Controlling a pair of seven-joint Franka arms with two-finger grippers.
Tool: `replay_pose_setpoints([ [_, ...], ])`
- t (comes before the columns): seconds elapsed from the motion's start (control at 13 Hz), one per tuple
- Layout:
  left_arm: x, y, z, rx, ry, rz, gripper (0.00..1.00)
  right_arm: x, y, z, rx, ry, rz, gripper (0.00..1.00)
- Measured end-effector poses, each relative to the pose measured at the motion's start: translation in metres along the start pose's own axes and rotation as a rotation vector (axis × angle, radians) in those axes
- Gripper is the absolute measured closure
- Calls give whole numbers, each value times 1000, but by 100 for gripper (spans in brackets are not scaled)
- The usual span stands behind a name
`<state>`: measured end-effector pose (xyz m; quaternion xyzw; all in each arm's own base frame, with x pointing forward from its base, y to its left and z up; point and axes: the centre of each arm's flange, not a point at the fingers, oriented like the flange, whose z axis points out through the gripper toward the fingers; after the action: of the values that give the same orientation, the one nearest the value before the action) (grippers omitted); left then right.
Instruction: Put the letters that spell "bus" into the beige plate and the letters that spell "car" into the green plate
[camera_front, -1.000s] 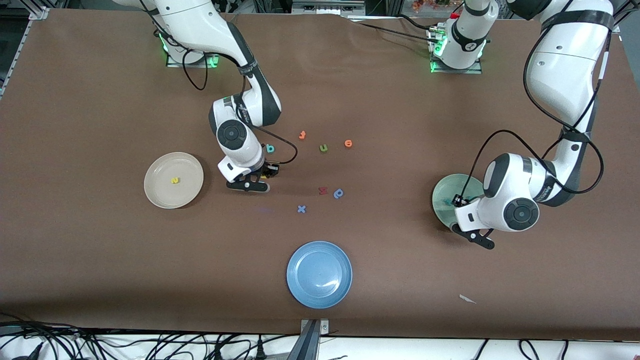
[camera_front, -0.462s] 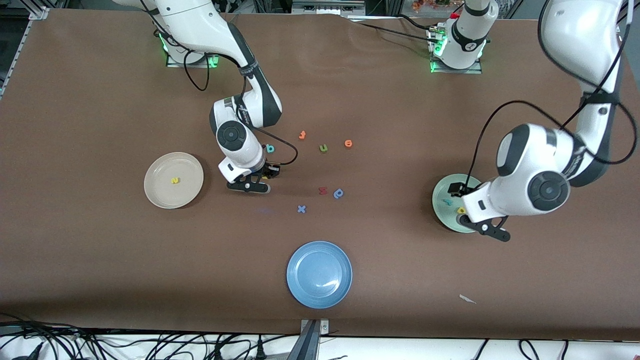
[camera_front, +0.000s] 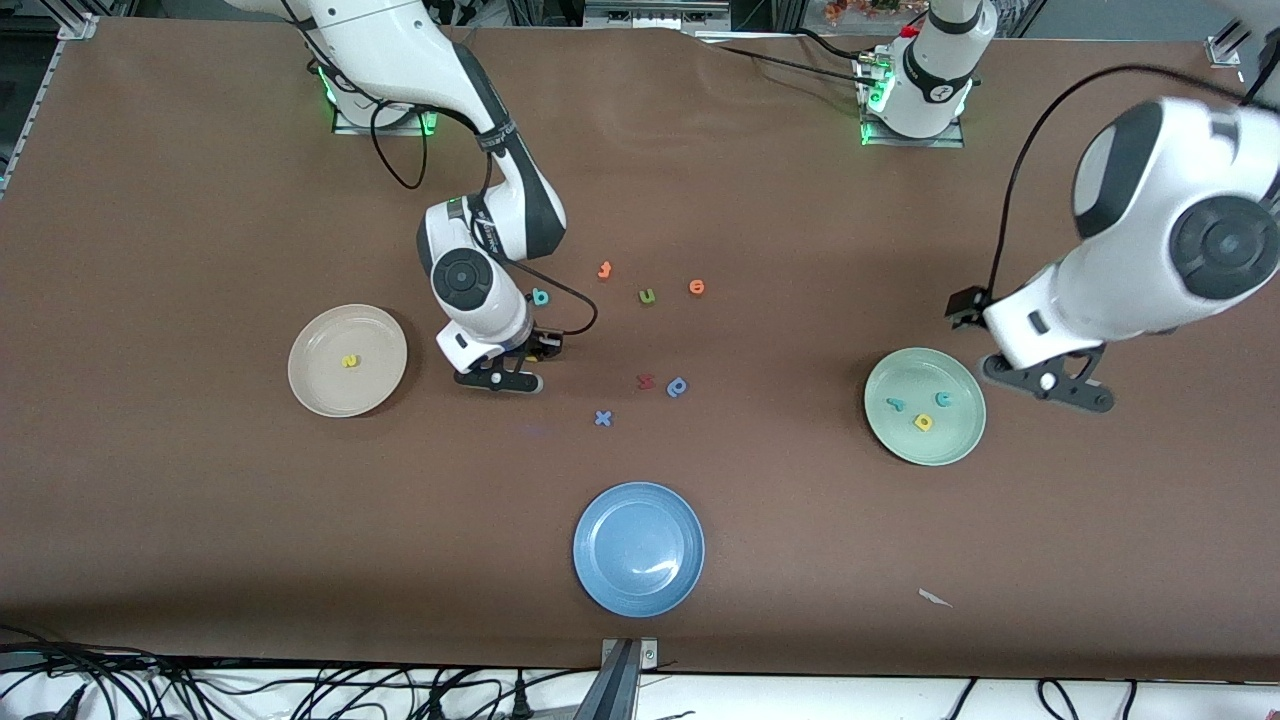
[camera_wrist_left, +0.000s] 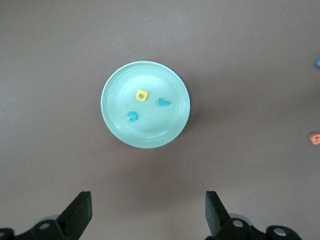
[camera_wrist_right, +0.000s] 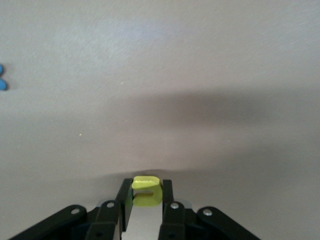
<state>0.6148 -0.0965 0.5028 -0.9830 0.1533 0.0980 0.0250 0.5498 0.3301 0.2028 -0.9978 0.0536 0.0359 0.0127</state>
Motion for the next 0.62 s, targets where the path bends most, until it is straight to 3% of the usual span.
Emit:
replay_pose_setpoints([
  [0.23,-33,-17,-41,-24,45,-54,0,11,48,-21,-16,-7,-83,72],
  [0.62,-90,-47,-89,-14,128,-147,0,19,189,-40,-35,-33,-279,72],
])
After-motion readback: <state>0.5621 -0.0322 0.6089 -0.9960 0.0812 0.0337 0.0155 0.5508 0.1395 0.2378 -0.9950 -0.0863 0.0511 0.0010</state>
